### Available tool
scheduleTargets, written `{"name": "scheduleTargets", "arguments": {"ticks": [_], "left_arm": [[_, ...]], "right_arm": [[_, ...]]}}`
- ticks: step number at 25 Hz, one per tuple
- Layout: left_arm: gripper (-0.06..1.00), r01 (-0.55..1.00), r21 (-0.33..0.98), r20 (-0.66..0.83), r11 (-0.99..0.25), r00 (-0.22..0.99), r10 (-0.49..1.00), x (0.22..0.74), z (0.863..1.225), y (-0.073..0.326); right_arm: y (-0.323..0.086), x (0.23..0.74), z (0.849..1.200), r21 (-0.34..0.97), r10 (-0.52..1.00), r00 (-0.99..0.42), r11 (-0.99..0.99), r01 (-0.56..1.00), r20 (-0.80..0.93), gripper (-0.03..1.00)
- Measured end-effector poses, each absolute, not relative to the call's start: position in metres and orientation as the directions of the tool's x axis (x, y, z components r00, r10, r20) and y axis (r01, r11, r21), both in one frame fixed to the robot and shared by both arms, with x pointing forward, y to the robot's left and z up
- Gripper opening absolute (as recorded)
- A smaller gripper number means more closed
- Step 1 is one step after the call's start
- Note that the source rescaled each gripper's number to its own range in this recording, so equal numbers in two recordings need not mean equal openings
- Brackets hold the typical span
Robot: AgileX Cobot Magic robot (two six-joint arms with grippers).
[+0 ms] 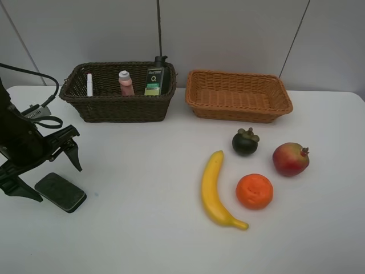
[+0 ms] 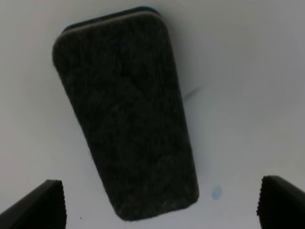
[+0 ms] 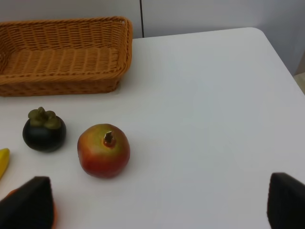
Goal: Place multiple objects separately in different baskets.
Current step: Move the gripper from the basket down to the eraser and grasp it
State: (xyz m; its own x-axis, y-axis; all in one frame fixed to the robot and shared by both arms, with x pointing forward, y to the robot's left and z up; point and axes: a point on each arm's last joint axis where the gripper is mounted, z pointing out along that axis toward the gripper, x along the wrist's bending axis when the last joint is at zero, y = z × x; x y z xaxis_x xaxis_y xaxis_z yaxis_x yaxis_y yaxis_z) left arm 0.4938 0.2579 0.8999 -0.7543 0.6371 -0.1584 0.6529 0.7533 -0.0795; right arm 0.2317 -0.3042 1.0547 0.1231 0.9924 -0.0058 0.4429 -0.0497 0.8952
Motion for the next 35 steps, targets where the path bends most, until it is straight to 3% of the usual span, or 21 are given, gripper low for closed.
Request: {"name": "scheduleTargets", "arguments": {"ticks": [13, 23, 26, 29, 35], "left_arm": [[1.0, 0.643, -0.082, -0.105, 0.761, -0.765, 0.635, 0.501, 0.862, 0.26], [1.0, 0.645, -0.107, -0.071, 0.757, -0.764, 0.641, 0.501, 0.855, 0.26], [0.89, 0.649, -0.116, -0.059, 0.752, -0.76, 0.647, 0.5, 0.854, 0.26], [0.58, 0.644, -0.123, -0.057, 0.755, -0.764, 0.642, 0.5, 0.854, 0.259], [0.56, 0.643, -0.125, -0.057, 0.756, -0.765, 0.641, 0.5, 0.854, 0.259]], "right_arm": [[-0.304, 0.232, 1.055, 0.895, 0.992, 0.123, -0.05, 0.443, -0.006, 0.99], [-0.304, 0.232, 1.055, 0.895, 0.992, 0.123, -0.05, 0.443, -0.006, 0.99], [-0.304, 0.232, 1.055, 0.895, 0.992, 0.123, -0.05, 0.443, -0.006, 0.99], [-0.304, 0.232, 1.055, 0.895, 0.992, 0.123, -0.05, 0.443, -0.006, 0.99], [-0.304, 0.232, 1.055, 0.895, 0.992, 0.123, -0.05, 0.443, -0.006, 0.99]]}}
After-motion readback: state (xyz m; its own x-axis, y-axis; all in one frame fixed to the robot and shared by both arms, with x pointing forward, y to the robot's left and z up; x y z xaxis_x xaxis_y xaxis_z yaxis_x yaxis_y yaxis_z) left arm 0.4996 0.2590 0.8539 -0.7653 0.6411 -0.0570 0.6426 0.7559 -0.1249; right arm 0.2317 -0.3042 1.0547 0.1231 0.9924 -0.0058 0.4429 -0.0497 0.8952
